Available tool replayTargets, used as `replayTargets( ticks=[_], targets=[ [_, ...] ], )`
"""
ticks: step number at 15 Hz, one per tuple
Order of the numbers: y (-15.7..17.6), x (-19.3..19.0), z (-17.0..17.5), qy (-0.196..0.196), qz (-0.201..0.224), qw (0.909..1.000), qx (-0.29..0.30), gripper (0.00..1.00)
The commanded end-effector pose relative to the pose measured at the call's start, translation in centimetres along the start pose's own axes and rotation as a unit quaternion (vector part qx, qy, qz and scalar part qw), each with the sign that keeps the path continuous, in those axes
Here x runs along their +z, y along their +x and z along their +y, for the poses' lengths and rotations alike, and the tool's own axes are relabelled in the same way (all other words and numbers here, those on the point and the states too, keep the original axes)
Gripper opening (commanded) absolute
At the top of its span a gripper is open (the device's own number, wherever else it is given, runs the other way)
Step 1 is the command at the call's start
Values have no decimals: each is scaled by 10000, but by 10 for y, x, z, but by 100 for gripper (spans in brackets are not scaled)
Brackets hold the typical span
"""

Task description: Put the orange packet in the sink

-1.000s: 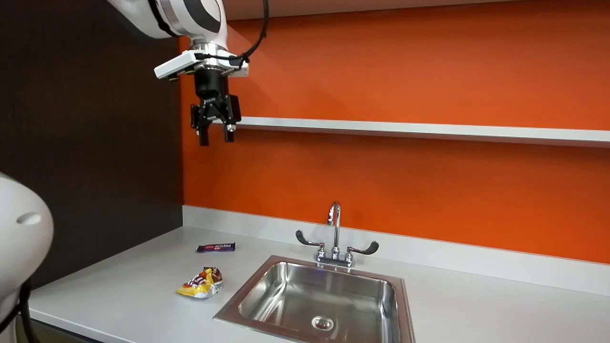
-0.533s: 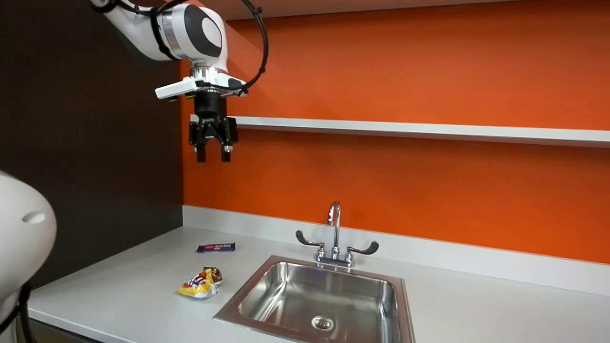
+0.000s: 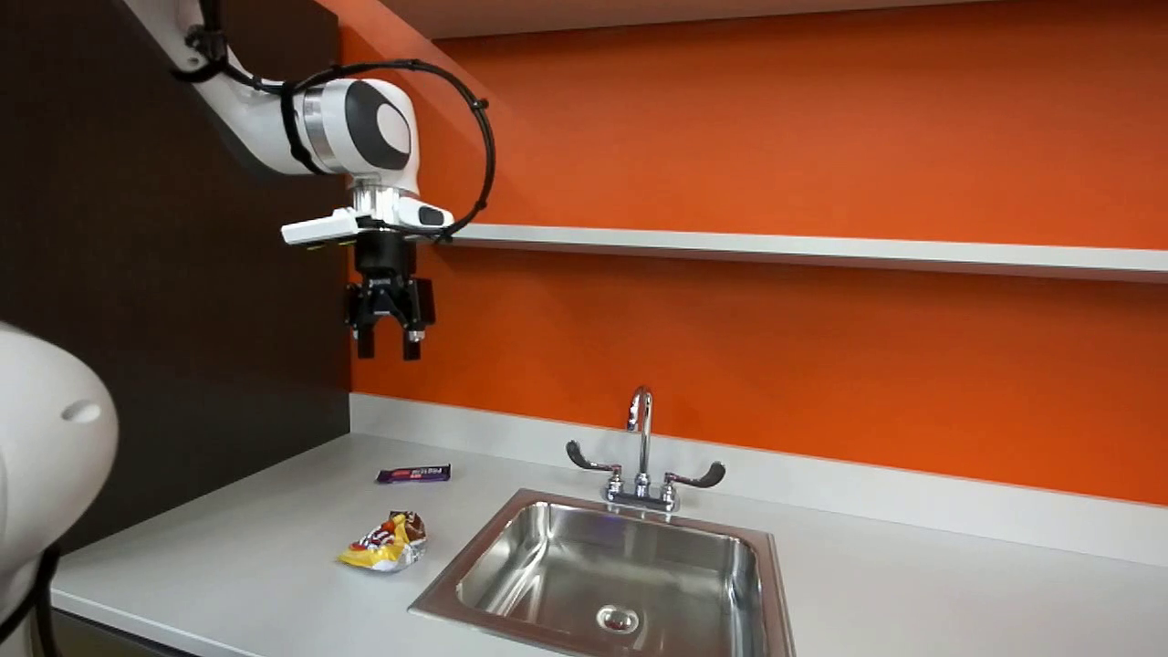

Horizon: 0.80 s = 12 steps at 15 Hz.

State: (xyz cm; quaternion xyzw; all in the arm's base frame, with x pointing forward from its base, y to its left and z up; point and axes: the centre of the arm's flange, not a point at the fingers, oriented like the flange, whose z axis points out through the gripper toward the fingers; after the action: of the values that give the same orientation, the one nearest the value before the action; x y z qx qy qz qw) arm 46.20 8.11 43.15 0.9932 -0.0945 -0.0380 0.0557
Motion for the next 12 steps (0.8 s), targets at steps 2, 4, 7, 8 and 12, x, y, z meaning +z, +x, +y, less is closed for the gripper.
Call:
replayTargets(
  ticks=[2, 4, 7, 8, 12],
  targets=[
    [-9, 35, -21, 4, -11, 9998, 183, 100],
    [-9, 52, -25, -6, 3, 9997, 248, 100],
    [-6, 76, -28, 67, 36, 9994, 346, 100],
    [-4, 85, -28, 81, 45, 9993, 375, 100],
    [6, 120, -34, 147, 88, 9987, 481, 100]
  ],
)
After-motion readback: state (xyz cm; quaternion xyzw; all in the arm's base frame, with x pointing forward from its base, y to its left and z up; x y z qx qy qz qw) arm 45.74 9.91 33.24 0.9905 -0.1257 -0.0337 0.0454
